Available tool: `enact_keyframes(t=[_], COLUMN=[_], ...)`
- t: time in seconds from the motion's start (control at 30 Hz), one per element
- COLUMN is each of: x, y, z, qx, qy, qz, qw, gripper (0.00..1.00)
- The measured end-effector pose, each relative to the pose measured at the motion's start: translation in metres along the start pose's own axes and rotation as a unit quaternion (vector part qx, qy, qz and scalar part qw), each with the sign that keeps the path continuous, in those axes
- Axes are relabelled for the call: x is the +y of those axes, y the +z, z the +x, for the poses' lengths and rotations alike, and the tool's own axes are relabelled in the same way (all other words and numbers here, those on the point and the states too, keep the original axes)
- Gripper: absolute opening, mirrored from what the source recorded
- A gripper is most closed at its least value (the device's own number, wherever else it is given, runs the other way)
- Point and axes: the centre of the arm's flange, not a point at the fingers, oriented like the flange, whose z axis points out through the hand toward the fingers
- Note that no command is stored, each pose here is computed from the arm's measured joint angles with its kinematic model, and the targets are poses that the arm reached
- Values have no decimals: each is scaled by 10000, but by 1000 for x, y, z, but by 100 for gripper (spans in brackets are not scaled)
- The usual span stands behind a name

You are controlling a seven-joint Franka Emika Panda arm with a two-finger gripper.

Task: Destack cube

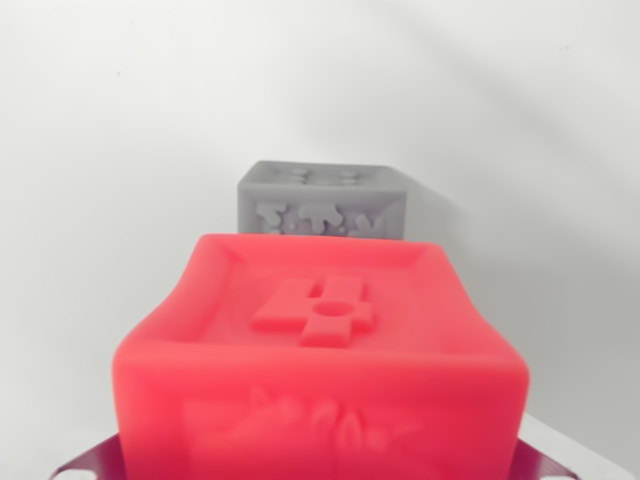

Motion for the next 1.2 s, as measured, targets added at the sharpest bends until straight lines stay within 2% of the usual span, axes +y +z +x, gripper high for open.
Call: enact_keyframes(t=[0.13,0.3,0.53,0.63,0.7,0.8,0.83,1.0,1.2], x=[0,0,0,0,0,-1,-2,-12,-23], y=[-10,-22,-43,-53,-59,-64,-64,-60,-60], z=[0,0,-1,-1,-1,-1,0,0,1], qx=[6,2,11,9,13,31,31,-10,-10], qy=[0,0,-7,-9,-9,47,77,218,396], qz=[3,6,8,9,11,12,12,9,9], qw=[10000,10000,10000,10000,10000,10000,10000,9998,9992], gripper=[0,0,0,0,0,0,0,0,0])
